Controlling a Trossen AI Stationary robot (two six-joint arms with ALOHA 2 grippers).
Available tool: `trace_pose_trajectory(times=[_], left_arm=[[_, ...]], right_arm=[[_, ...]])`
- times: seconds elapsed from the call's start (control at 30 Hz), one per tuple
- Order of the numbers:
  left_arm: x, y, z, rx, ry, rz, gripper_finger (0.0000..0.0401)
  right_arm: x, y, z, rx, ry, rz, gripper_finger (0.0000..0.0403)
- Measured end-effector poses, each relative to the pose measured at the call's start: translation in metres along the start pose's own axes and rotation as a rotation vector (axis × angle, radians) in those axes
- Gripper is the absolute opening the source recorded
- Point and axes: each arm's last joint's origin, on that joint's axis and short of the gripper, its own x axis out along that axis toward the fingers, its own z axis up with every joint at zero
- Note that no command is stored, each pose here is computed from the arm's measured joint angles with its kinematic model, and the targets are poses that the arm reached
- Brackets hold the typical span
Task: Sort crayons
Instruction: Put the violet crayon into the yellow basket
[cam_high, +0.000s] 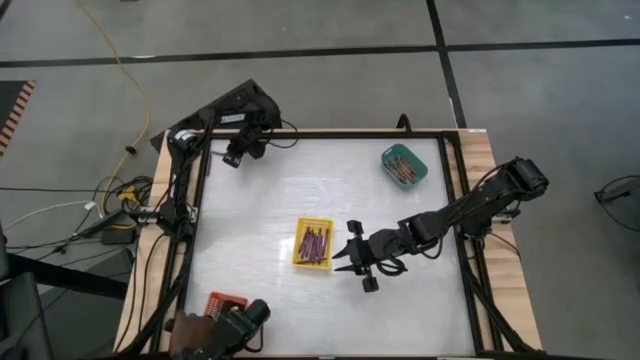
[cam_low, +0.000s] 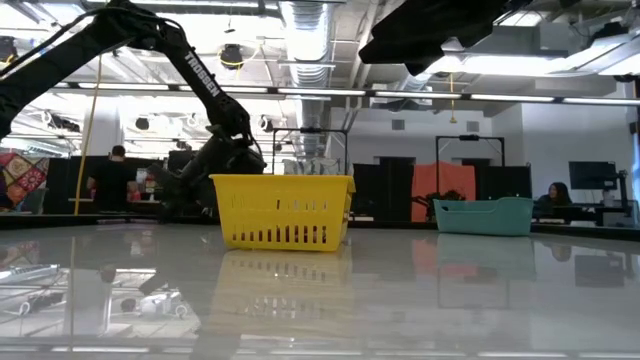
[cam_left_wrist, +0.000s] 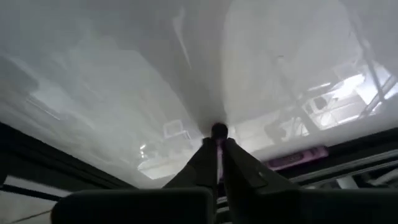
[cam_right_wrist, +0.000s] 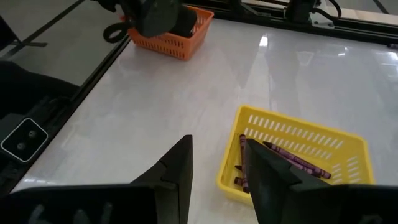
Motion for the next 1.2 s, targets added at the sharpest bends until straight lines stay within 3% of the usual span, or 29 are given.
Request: trace_pose_trajectory(times=[0.3, 0.47, 0.6, 0.8, 1.2], left_arm=[[-0.045, -0.007, 0.029, 0.024, -0.103, 0.099, 0.0002], [-0.071, -0.008, 0.038, -0.054, -0.197, 0.139, 0.0001], [-0.070, 0.001, 0.026, -0.150, -0.239, 0.111, 0.0001], [-0.053, 0.011, -0.007, -0.276, -0.181, 0.019, 0.0000], [-0.029, 0.025, -0.051, -0.477, -0.158, -0.058, 0.0000]], right_arm=[[-0.001, 0.006, 0.000, -0.017, 0.000, 0.021, 0.0138], [-0.002, 0.009, 0.000, -0.023, 0.000, 0.029, 0.0138], [-0.003, 0.014, -0.001, -0.029, -0.001, 0.044, 0.0138], [-0.005, 0.022, -0.002, -0.040, 0.007, 0.067, 0.0138], [-0.003, 0.014, -0.004, -0.038, 0.037, 0.040, 0.0138]])
